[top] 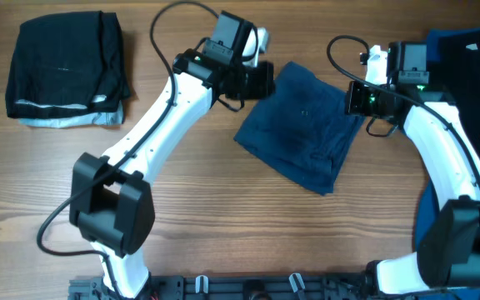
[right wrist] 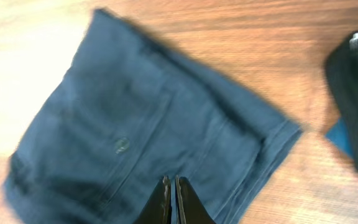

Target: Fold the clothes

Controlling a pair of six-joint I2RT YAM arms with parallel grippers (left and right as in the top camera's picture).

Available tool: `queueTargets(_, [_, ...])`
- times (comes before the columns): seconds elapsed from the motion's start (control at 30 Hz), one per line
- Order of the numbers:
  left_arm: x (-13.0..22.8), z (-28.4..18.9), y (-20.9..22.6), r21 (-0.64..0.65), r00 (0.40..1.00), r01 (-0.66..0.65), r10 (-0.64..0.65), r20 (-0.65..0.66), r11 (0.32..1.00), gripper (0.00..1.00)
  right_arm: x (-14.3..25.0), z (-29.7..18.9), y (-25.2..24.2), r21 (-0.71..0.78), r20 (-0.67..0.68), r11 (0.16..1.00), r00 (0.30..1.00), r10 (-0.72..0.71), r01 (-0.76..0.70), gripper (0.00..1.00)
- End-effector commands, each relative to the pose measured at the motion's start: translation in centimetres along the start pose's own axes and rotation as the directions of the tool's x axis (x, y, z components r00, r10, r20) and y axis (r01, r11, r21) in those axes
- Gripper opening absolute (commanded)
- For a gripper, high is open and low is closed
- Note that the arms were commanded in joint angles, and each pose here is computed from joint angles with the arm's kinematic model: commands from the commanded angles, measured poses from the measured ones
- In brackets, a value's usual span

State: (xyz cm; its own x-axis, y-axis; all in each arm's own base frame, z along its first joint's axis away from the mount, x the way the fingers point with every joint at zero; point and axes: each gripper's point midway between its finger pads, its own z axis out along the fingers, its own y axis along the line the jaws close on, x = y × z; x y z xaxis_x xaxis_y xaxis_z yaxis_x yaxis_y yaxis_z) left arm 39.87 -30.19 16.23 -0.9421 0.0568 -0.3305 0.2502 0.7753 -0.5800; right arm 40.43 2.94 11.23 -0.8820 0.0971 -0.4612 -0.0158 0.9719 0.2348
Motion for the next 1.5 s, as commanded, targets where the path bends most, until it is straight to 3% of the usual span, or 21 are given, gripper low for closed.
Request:
queueTargets(0.0, [3.8,2.6,0.2,0.062,0.986,0.015,-0.004,-0.165,0.998,0.04,1.9,3.5,-3.0,0.101,-0.055,0.992,0.995,0.086,-0.08,0.04])
queueTargets(0.27, [7.7,7.7,1.8,0.012,0.953,0.035,-0.03,-0.3,0.999,0.04,5.2,11.4,-3.4,0.007,-0.182,0.992,0.976,0.124,-0.124,0.04])
queueTargets(0.47, [13.3,10.0,6.4,-0.153,0.858,0.118,-0.179,-0.482,0.981,0.04,5.5,11.5,-3.2,-0.008,-0.196,0.991,0.972,0.131,-0.135,0.04])
queueTargets(0.63, [15.8,10.4,8.2,-0.235,0.799,0.14,-0.25,-0.547,0.962,0.04,5.6,11.4,-3.2,-0.007,-0.2,0.991,0.971,0.131,-0.135,0.04])
queueTargets(0.73, [14.6,9.0,7.1,-0.214,0.823,0.137,-0.231,-0.519,0.967,0.04,5.5,11.4,-3.2,-0.007,-0.197,0.991,0.972,0.131,-0.135,0.04])
queueTargets(0.9, [10.0,4.1,1.1,-0.07,0.93,0.048,-0.07,-0.361,0.996,0.04,5.5,11.5,-3.2,-0.008,-0.194,0.991,0.972,0.129,-0.133,0.04])
queueTargets(0.97, [9.3,3.7,-0.4,-0.032,0.946,0.012,-0.022,-0.325,0.999,0.04,5.5,11.5,-3.2,-0.008,-0.194,0.991,0.972,0.13,-0.134,0.04])
queueTargets(1.27, [12.4,7.5,-1.0,-0.048,0.913,0.035,-0.052,-0.404,0.998,0.04,5.3,11.5,-2.6,-0.031,-0.194,0.982,0.965,0.177,-0.186,0.04])
queueTargets(1.47, [12.7,8.5,-4.8,0.154,0.899,0.078,-0.003,-0.439,0.985,0.04,5.3,11.5,-2.4,-0.044,-0.196,0.981,0.965,0.175,-0.187,0.04])
